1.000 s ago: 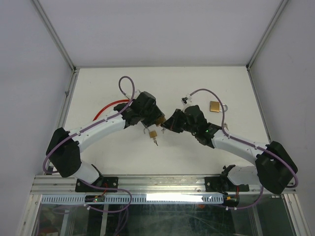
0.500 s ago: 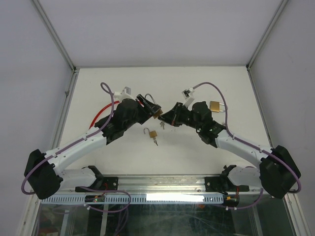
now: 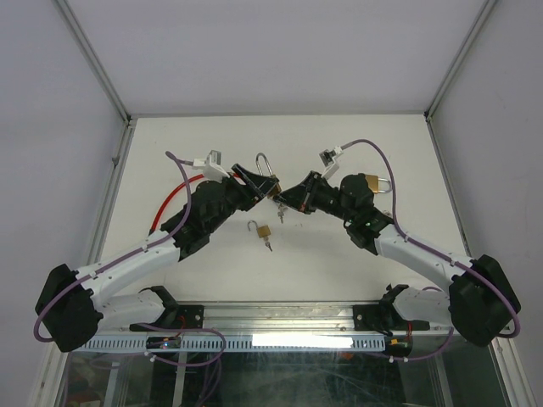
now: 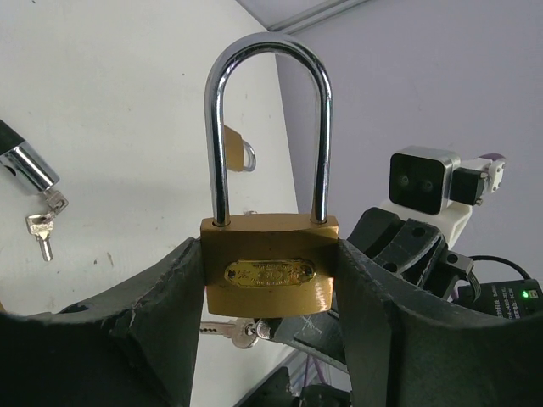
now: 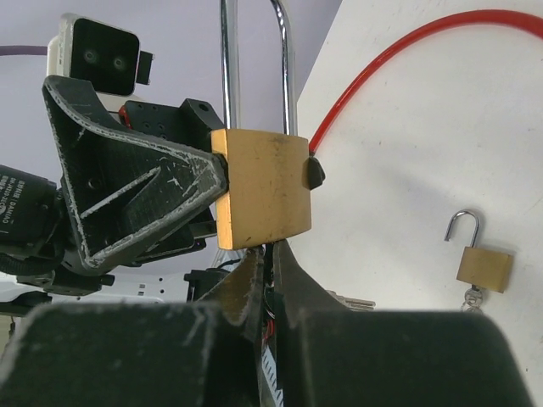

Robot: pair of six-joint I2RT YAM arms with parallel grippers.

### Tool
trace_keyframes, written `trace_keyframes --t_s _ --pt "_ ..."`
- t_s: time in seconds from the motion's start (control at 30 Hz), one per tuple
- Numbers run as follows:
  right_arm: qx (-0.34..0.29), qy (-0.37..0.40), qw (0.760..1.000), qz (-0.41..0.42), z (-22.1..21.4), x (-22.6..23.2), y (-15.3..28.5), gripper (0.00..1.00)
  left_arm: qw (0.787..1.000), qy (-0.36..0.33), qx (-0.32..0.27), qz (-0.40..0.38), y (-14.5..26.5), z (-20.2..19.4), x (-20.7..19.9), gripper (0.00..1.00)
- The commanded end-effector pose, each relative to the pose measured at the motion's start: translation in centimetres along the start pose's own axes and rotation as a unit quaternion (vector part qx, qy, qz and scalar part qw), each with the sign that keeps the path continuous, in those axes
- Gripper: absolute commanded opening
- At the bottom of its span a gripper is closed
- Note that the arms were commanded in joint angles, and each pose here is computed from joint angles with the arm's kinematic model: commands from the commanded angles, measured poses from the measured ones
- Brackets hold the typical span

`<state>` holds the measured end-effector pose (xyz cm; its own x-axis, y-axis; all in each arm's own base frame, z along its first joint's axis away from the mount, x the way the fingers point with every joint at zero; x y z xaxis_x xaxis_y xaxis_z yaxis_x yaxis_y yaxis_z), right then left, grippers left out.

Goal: Unlock with the key

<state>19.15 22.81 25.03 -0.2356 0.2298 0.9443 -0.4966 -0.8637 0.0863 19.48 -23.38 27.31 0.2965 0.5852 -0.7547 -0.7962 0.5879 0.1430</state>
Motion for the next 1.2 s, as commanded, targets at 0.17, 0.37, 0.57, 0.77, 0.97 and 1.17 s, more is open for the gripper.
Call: trace_keyframes --t_s 0.17,0.37,0.57,0.77,0.97,1.17 --pt "-0.032 0.023 0.999 0.028 0.9 2.5 -0.6 0.01 0.995 0.036 0.041 -0.080 1.8 1.1 -5.0 0.00" --pt "-0.020 0.042 0.999 -0.020 0.5 1.7 -0.5 0.16 0.997 0.051 0.035 0.051 0.7 1.1 -3.3 0.00" --pt "0.004 0.035 0.998 -0.044 -0.6 1.1 -0.3 0.25 0.992 0.072 0.012 0.106 -0.1 1.2 -2.6 0.00" --pt "-0.005 0.023 0.997 -0.075 -1.4 0.1 0.2 0.36 0.988 0.083 -0.012 0.128 -0.6 1.7 -2.6 0.00" --pt "-0.002 0.015 0.995 -0.094 -1.8 -0.9 0.3 0.35 0.987 0.095 -0.014 0.131 -0.9 2.0 -2.4 0.00" --pt "-0.001 0.021 0.996 -0.082 -2.2 -0.7 -0.4 0.29 0.987 0.096 -0.007 0.128 -1.1 2.1 -2.5 0.00"
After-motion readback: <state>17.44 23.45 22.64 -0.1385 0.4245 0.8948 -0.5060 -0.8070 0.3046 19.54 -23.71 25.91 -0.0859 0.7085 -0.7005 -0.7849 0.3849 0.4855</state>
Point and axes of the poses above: each gripper's point midway between its finger pads, its own y axis back along the fingers, its own x axis along the line the jaws close on, z = x × y, the point moved 10 cm from there along y, back along the fingers, and after that the axes turned 14 degrees about -y, right-handed, at the moved point
